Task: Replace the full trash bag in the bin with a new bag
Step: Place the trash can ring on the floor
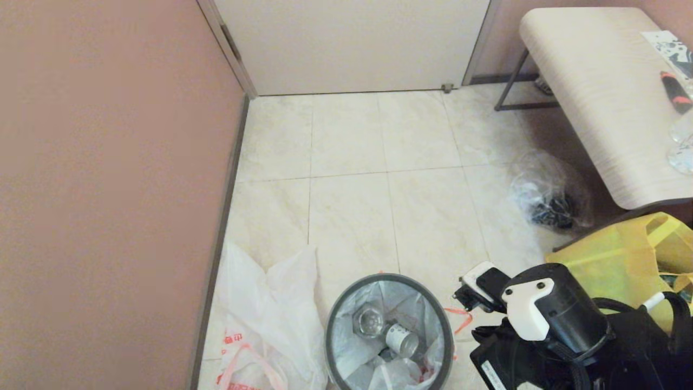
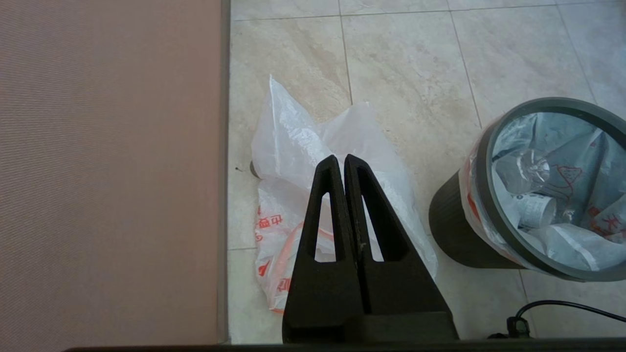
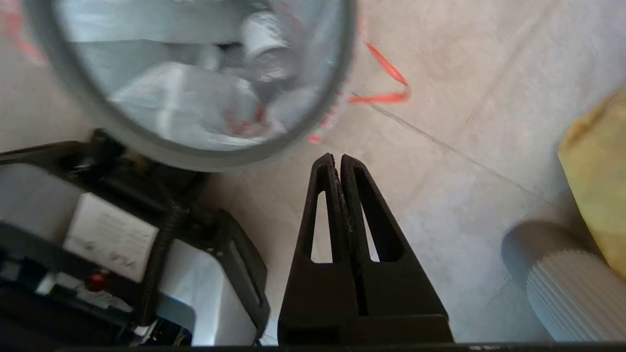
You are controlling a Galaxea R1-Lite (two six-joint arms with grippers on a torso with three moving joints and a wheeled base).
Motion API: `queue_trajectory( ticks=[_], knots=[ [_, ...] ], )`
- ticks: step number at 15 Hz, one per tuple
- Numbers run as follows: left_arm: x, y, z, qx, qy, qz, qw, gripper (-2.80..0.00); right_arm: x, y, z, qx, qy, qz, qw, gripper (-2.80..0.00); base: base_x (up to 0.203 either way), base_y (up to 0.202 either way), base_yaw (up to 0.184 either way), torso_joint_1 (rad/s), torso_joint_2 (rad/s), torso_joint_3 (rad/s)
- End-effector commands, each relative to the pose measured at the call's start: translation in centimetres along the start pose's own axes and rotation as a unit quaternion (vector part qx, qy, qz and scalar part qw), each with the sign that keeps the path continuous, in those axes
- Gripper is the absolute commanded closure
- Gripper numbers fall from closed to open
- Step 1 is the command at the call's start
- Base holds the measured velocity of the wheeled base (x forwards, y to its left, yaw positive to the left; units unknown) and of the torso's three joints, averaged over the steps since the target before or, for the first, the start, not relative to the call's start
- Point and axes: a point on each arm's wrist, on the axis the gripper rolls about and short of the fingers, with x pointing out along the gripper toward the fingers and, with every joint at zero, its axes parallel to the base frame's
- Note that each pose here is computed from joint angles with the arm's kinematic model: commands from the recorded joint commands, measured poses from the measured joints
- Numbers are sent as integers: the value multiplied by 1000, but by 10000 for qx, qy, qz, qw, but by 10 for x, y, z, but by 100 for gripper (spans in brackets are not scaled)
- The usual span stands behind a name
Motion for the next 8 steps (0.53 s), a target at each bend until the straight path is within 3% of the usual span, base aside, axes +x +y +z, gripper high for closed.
queue_trajectory(
  ticks=[1,2,3,8],
  knots=[
    [0,0,0,-3,-2,0,10000,0,11,-3,-1,57,141,-124,9998,0,0,0,0,0,0,0],
    [0,0,0,-3,-2,2,10000,0,25,-4,-2,109,250,-207,9994,0,0,0,0,0,0,0],
    [0,0,0,-3,-2,0,10000,0,41,-4,-1,214,272,-289,9990,-280,0,0,0,0,0,0],
    [0,0,0,-3,-2,0,10000,0,130,-5,-9,647,2,-593,9961,-280,0,0,0,0,0,0]
  ],
)
